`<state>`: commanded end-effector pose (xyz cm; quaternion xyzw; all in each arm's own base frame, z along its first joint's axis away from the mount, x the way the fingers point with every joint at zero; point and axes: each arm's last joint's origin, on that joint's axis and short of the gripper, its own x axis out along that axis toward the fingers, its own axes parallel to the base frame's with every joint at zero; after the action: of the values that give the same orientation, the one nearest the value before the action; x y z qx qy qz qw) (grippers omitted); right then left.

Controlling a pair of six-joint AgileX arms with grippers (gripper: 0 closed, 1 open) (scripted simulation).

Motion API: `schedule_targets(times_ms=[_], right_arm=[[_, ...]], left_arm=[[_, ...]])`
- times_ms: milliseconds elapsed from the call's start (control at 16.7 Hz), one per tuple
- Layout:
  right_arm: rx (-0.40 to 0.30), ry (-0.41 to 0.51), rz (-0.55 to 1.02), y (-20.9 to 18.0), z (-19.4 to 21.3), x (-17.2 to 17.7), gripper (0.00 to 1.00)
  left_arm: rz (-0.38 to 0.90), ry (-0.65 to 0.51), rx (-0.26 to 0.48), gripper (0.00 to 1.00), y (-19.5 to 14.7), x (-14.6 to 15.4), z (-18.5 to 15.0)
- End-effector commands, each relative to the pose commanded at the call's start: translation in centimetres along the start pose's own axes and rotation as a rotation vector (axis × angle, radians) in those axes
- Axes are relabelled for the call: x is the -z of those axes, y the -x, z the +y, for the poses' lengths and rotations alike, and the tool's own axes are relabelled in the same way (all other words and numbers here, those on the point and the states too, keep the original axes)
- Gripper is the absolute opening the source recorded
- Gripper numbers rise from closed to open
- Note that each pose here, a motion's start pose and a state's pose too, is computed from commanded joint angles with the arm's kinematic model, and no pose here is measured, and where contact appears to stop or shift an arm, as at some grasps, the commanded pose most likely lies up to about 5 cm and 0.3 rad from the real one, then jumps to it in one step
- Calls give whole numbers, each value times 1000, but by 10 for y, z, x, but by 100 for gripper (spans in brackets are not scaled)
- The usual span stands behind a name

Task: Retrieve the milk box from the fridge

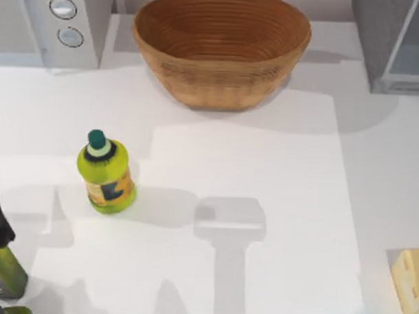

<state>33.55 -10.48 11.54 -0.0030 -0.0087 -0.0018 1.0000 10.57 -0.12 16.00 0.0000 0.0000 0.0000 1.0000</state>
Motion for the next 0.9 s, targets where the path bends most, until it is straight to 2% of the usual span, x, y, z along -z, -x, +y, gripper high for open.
schedule_targets(times_ms=[240, 660, 900], right_arm=[[6, -4, 14, -41, 14, -1, 100], [7, -5, 19, -48, 15, -1, 100], [6, -4, 12, -81, 14, -1, 100]], left_arm=[[0, 0, 0, 100, 0, 0, 0], [0, 0, 0, 100, 0, 0, 0], [0, 0, 0, 100, 0, 0, 0]])
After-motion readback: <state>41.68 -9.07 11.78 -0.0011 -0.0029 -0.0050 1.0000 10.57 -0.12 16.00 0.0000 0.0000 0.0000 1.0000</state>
